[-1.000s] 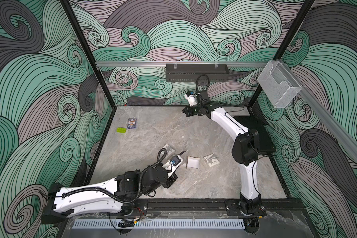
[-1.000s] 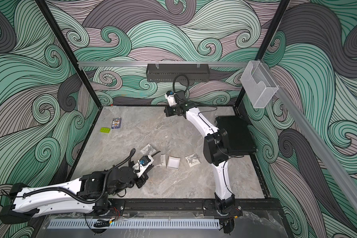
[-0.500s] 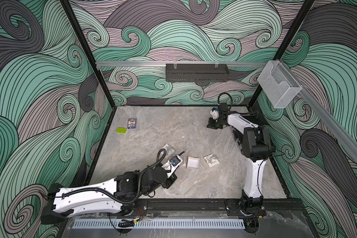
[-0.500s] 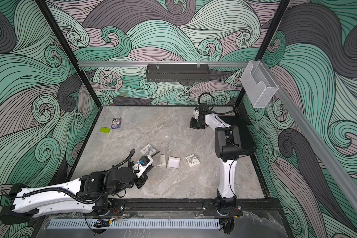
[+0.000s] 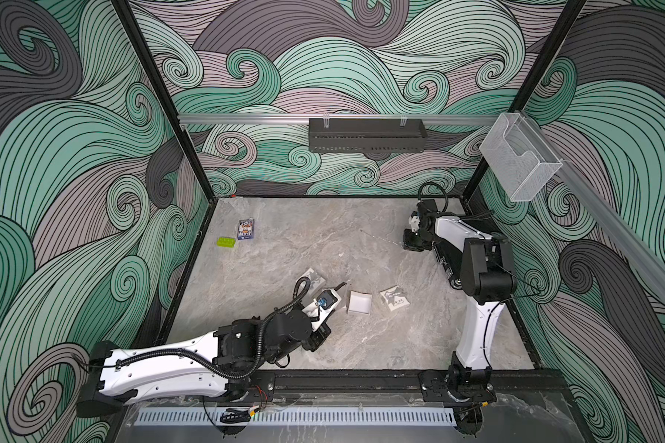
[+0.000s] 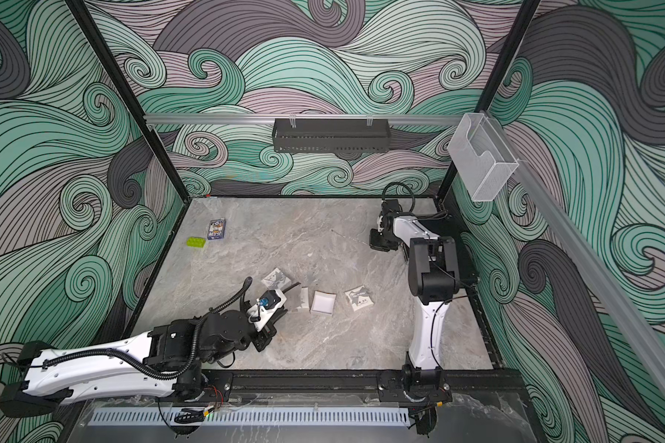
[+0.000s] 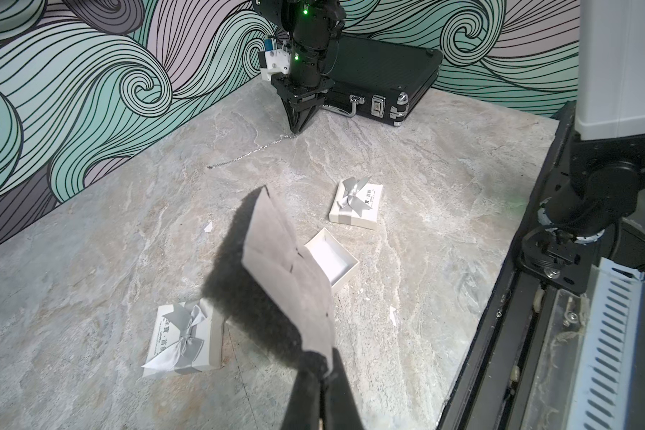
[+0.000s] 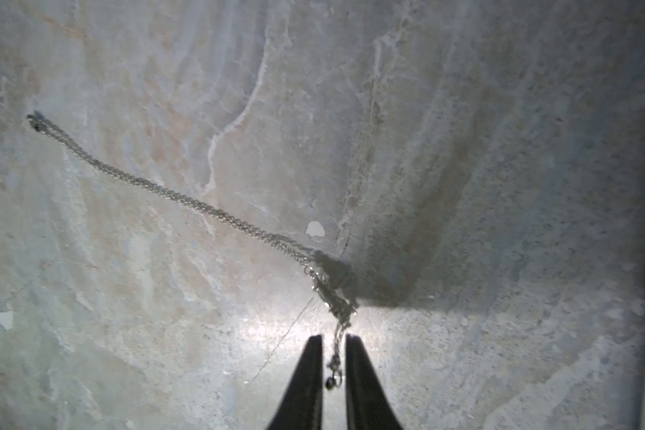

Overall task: Take the necklace out of the lift-off lid jewelry box
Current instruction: Place the necklace at the center of the board, then place the inner lining in the jewelry box.

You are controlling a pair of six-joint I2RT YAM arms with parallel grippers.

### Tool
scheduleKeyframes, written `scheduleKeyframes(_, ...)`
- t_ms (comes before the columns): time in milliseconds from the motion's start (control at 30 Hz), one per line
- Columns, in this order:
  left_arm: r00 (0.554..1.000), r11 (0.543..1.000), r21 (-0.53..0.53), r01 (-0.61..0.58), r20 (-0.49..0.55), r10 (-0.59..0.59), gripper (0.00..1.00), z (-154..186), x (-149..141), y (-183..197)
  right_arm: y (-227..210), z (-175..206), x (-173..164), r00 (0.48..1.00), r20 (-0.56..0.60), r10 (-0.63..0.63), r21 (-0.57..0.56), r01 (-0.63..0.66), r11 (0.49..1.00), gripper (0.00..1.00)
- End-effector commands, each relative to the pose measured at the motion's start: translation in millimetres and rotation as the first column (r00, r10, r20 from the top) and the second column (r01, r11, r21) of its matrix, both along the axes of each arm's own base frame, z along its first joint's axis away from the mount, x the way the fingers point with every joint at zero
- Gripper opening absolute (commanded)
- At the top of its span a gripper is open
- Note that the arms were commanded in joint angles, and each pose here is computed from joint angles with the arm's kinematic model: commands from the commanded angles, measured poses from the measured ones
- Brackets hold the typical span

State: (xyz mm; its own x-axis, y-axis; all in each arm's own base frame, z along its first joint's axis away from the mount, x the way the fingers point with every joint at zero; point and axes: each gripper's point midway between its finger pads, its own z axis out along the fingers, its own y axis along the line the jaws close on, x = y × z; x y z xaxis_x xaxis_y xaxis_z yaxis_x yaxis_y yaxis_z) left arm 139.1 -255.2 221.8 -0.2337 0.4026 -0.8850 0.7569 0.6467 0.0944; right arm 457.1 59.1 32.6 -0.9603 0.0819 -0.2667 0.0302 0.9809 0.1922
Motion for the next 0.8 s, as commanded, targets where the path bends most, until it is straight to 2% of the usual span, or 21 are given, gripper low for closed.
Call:
scheduleKeyframes(0,1.000,0.999,-0.050,-0.017,-0.001,0.016,0.00,10,2,-6,-7,21,-9,1.000,0.016,-0.002,-0.056,0.003,0.998,0.31)
scheduleKeyframes(100,0.997,0.994,-0.085,-0.074,0.004,0.075,0.00,16,9,-3,-6,41,-18,0.999,0.045,0.009,-0.082,-0.005,0.997,0.40)
scheduleKeyframes(167,0.996,0.991,-0.108,-0.082,0.022,0.085,0.00,23,12,-3,6,58,-28,0.997,0.073,0.034,-0.051,-0.030,0.998,0.46)
scheduleKeyframes(233,0.995,0.987,-0.141,-0.075,0.049,0.082,0.00,35,14,-3,31,76,-44,0.991,0.110,0.077,0.046,-0.082,0.996,0.52)
scheduleKeyframes(300,0.996,0.983,-0.169,-0.066,0.055,0.076,0.00,46,15,-1,64,98,-62,0.977,0.168,0.132,0.184,-0.163,0.969,0.60)
scheduleKeyframes(400,0.999,0.973,-0.228,-0.032,0.009,0.035,0.00,59,18,1,113,141,-97,0.935,0.292,0.201,0.387,-0.307,0.869,0.68)
scheduleKeyframes(467,0.999,0.958,-0.287,0.006,-0.032,-0.016,0.00,66,19,2,135,167,-123,0.903,0.367,0.224,0.467,-0.387,0.795,0.71)
scheduleKeyframes(533,0.993,0.932,-0.358,0.062,-0.071,-0.093,0.00,75,17,3,150,190,-148,0.869,0.429,0.247,0.513,-0.460,0.725,0.71)
scheduleKeyframes(667,0.973,0.884,-0.441,0.156,-0.086,-0.214,0.00,92,10,5,167,232,-192,0.793,0.555,0.252,0.567,-0.582,0.583,0.71)
scheduleKeyframes(733,0.955,0.860,-0.466,0.211,-0.091,-0.283,0.00,97,5,0,179,254,-214,0.741,0.617,0.264,0.582,-0.656,0.480,0.69)
scheduleKeyframes(767,0.945,0.847,-0.477,0.233,-0.096,-0.314,0.00,99,2,-3,183,261,-224,0.725,0.631,0.276,0.584,-0.678,0.445,0.69)
